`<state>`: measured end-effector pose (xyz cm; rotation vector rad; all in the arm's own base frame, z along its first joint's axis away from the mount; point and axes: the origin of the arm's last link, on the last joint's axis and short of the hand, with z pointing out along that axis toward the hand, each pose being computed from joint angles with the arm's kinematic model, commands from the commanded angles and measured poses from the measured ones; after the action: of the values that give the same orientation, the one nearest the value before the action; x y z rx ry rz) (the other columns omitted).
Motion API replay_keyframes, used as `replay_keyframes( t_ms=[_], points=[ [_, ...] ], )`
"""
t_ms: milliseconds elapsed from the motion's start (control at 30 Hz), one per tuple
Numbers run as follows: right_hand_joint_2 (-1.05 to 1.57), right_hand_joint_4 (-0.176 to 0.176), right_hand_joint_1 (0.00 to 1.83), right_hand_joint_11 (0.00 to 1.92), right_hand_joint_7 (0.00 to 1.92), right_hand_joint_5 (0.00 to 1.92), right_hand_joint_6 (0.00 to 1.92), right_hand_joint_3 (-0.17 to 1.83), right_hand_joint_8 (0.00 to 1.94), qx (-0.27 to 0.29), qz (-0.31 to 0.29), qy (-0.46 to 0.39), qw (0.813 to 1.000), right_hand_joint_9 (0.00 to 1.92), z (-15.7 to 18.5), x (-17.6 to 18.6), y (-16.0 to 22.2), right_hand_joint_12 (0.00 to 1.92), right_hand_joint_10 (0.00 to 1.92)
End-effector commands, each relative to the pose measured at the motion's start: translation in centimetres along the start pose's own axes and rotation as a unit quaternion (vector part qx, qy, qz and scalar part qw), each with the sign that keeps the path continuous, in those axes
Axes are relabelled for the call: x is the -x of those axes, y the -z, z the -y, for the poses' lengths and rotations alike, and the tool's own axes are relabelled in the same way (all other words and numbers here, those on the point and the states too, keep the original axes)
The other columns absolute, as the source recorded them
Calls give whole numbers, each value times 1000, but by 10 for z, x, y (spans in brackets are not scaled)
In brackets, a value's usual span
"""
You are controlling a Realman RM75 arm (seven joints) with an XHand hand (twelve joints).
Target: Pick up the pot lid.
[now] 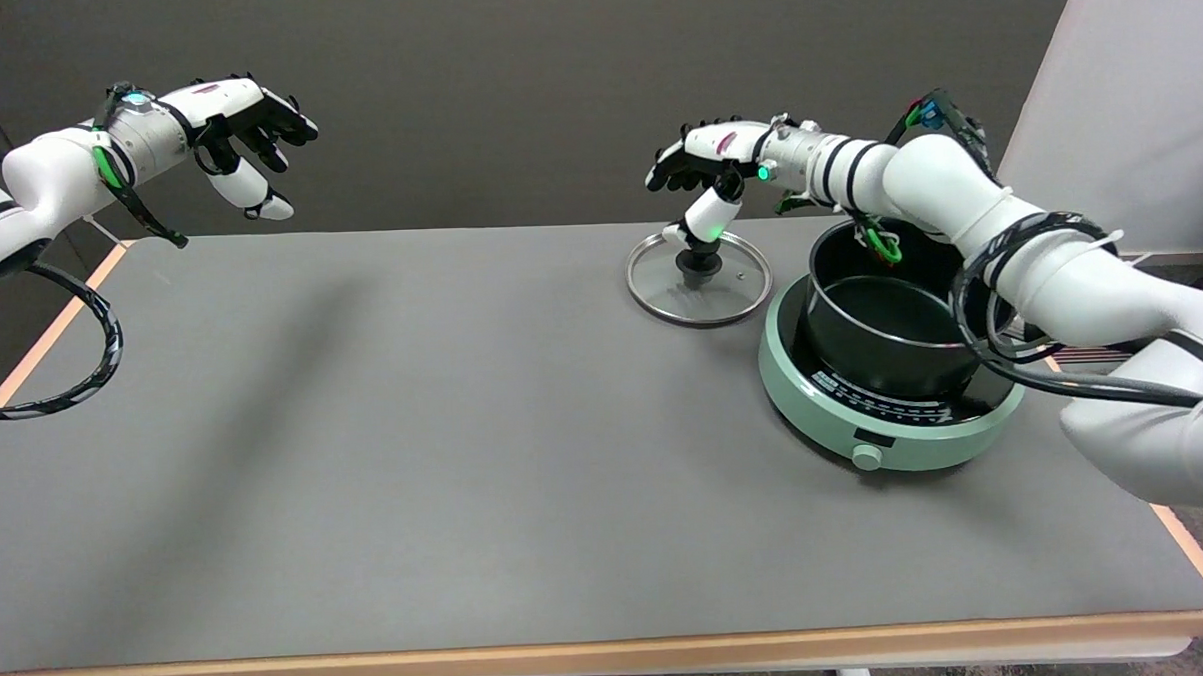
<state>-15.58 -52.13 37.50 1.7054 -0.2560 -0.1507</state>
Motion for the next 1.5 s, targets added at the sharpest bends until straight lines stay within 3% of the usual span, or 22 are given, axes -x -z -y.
replay_keyframes(
  t_ms=[33, 467, 967, 1200, 1500],
  points=[
    [523, 21, 785, 392, 557, 477, 211, 918, 212, 55, 22, -24, 998, 528, -13, 22, -19, 1019, 391],
    [528, 24, 796, 392, 570, 497, 220, 923, 210, 79, 11, -4, 997, 536, -17, 16, -23, 1014, 385],
    [534, 26, 808, 401, 590, 531, 237, 919, 214, 34, 7, 38, 999, 558, 25, -11, -39, 1038, 402],
    [524, 22, 817, 434, 619, 547, 242, 929, 206, 7, 12, 67, 998, 566, 45, -18, -41, 1158, 462],
    [529, 19, 818, 440, 628, 558, 252, 925, 208, -4, -18, 80, 997, 574, 49, -36, -34, 1178, 472]
  ],
)
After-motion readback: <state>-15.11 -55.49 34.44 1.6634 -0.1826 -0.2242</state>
